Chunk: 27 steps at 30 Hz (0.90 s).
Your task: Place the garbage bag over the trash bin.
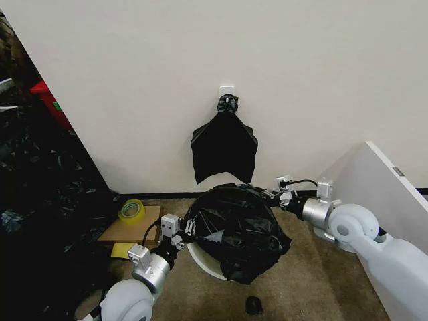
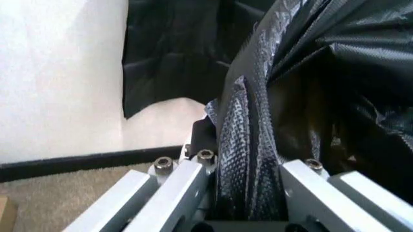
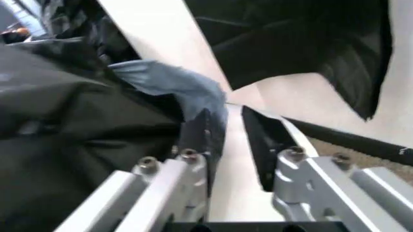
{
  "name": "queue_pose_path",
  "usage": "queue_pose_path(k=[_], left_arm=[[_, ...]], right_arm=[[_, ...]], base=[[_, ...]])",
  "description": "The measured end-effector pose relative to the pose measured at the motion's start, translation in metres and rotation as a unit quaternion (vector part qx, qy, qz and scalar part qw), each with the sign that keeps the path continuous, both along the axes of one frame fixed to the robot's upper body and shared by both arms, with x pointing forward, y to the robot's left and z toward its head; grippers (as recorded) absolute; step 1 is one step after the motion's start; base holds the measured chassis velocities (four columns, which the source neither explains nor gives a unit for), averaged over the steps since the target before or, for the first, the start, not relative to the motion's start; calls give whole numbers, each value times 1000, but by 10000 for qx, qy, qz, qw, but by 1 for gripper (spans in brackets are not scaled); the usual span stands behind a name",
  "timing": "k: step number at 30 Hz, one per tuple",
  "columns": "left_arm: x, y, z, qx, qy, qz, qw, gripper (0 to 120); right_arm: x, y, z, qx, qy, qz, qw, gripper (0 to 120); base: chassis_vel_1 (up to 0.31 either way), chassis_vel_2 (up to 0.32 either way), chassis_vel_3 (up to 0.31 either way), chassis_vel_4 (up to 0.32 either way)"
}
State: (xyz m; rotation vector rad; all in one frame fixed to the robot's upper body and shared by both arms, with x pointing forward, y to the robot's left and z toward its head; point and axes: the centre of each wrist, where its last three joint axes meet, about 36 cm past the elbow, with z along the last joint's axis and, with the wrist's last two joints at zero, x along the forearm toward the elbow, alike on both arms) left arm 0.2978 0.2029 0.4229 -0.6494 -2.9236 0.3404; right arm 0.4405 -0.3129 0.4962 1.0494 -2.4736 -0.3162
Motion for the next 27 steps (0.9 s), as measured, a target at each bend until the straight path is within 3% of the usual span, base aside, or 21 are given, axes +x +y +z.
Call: queue_pose_path(k=[8, 12, 17, 21, 27], left_arm=[[1, 2, 0, 15, 88, 106, 9999, 0], [4, 0, -5, 2, 452, 513, 9977, 0], [11, -1, -6, -108, 722, 863, 9936, 0], [8, -7, -5, -348, 1031, 1089, 9881, 0], [13, -13, -5, -532, 1393, 1353, 9795, 0]], right_arm=[[2, -5, 8, 74, -185, -51, 9998, 50], [3, -10, 11, 54, -484, -843, 9953, 68], [-18, -2, 22, -175, -898, -1166, 9889, 81], [-58, 38, 33, -339, -1352, -787, 9871, 98], [-122, 78, 40, -666, -1438, -287, 9869, 100]], base=[[0, 0, 0, 0], [0, 0, 0, 0], [0, 0, 0, 0], [0, 0, 0, 0], [0, 0, 0, 0]])
